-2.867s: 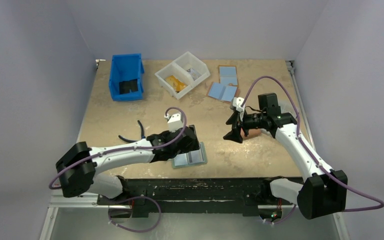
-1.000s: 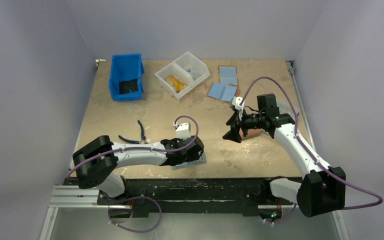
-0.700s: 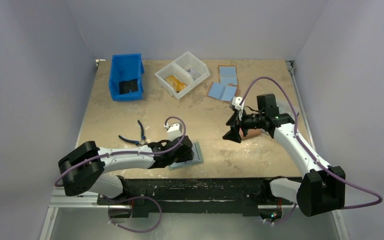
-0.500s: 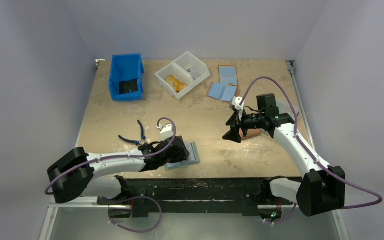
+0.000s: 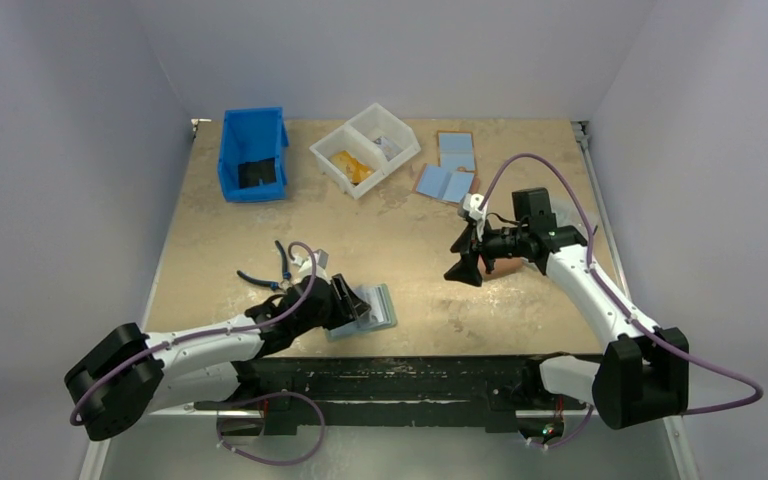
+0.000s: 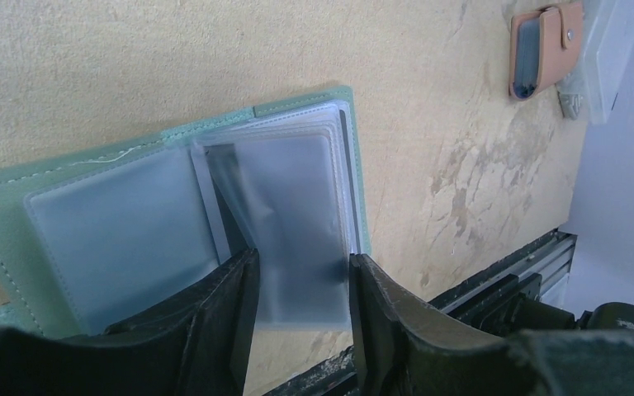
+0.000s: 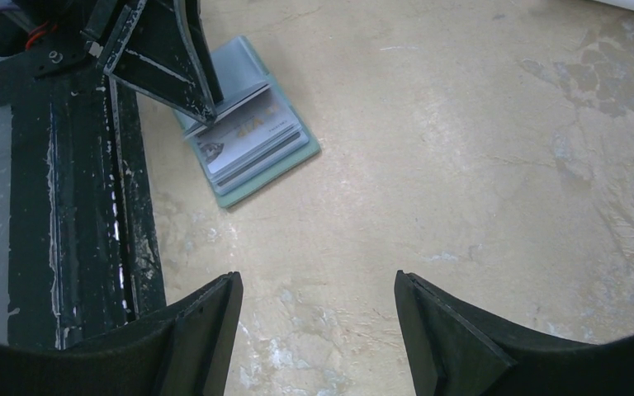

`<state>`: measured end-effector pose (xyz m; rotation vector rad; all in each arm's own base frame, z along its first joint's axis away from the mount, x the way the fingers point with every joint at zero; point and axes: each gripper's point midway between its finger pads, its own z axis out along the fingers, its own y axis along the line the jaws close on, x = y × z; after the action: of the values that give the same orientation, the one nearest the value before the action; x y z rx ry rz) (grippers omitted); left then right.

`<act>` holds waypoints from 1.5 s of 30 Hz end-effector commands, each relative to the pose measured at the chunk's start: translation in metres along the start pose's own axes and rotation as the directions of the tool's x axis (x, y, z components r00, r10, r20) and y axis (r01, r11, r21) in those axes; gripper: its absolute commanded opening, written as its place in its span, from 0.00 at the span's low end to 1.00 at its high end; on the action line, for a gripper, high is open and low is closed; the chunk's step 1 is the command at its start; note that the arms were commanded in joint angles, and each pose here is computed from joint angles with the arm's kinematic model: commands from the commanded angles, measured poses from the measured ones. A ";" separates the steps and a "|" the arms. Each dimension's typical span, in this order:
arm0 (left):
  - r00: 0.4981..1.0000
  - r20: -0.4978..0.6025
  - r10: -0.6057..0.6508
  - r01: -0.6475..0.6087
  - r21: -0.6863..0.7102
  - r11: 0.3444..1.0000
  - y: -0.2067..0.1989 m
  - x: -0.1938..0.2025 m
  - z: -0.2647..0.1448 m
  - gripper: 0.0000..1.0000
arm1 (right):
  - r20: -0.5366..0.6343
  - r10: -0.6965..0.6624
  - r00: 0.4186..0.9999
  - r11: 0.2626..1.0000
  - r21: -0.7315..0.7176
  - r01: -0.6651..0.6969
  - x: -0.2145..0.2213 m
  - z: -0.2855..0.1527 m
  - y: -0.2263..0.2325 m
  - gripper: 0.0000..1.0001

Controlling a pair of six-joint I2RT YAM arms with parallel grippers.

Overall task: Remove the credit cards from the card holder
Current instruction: Remove the credit card from the card holder.

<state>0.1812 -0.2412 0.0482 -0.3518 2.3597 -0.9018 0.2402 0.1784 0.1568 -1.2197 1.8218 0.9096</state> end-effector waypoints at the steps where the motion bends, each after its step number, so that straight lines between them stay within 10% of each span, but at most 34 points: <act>1: 1.000 0.001 -0.005 0.005 0.034 0.999 -0.001 -0.003 -0.003 0.45 | 0.019 0.002 1.000 0.999 -0.035 -0.002 -0.002 0.004 0.005 0.75; 45: 0.995 0.082 0.055 -0.039 -0.183 0.982 0.035 -0.030 -0.034 0.39 | -0.054 -0.011 0.998 0.993 -0.122 0.005 0.009 0.031 0.022 0.75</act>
<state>0.1780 -0.1937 0.0481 -0.4145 2.3822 -0.7042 0.2212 0.2051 0.1355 -1.3298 1.8455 1.0116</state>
